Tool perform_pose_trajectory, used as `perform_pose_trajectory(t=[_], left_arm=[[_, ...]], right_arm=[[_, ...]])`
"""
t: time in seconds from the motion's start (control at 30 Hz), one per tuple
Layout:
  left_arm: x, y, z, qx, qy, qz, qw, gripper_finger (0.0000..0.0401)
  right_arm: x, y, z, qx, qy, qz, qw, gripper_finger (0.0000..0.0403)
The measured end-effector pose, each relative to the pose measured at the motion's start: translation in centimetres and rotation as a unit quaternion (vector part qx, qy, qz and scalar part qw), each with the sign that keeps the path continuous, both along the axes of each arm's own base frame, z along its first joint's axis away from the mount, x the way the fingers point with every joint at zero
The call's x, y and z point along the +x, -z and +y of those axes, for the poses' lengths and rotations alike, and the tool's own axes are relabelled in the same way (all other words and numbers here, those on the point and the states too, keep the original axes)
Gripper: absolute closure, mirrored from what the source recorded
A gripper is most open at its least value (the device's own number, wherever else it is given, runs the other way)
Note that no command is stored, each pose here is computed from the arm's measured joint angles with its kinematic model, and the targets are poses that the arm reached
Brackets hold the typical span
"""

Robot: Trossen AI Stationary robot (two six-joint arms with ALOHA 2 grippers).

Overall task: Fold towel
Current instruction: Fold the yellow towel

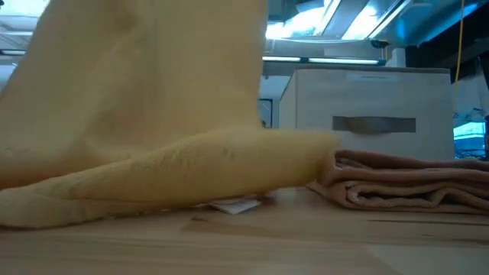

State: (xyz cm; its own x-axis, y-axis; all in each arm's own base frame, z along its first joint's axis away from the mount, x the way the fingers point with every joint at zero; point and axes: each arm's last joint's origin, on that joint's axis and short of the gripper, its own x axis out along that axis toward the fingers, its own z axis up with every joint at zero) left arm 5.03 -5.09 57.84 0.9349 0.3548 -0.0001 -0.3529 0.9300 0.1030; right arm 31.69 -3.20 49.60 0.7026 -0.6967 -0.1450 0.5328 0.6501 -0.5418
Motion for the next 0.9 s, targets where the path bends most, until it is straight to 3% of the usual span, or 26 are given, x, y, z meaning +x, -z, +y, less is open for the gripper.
perform_pose_trajectory(t=[0.17,0.27,0.37,0.5,0.67,0.9], left_arm=[[-0.3,1.1,0.7,-0.019,0.002,-0.006,1.000,0.0386],[-0.1,1.3,0.4,0.001,0.007,0.004,1.000,0.0386],[0.0,1.5,0.1,0.014,0.007,0.010,1.000,0.0386],[0.1,1.7,-0.2,0.016,0.008,0.011,1.000,0.0386],[0.1,1.7,-0.2,0.024,0.005,0.013,1.000,0.0386],[1.1,1.9,0.2,0.052,-0.077,0.024,0.995,0.0386]], right_arm=[[0.2,1.1,-1.5,-0.002,0.035,0.020,0.999,0.0400],[-0.2,0.7,-1.6,-0.012,0.043,0.023,0.999,0.0400],[-1.8,-0.2,-1.3,-0.010,0.022,0.019,1.000,0.0400],[-4.8,-1.4,-0.8,0.036,-0.029,-0.003,0.999,0.0400],[-6.5,-1.7,-0.5,0.059,-0.040,-0.004,0.997,0.0400],[-5.9,-1.4,-1.4,0.068,-0.028,-0.010,0.997,0.0400]])
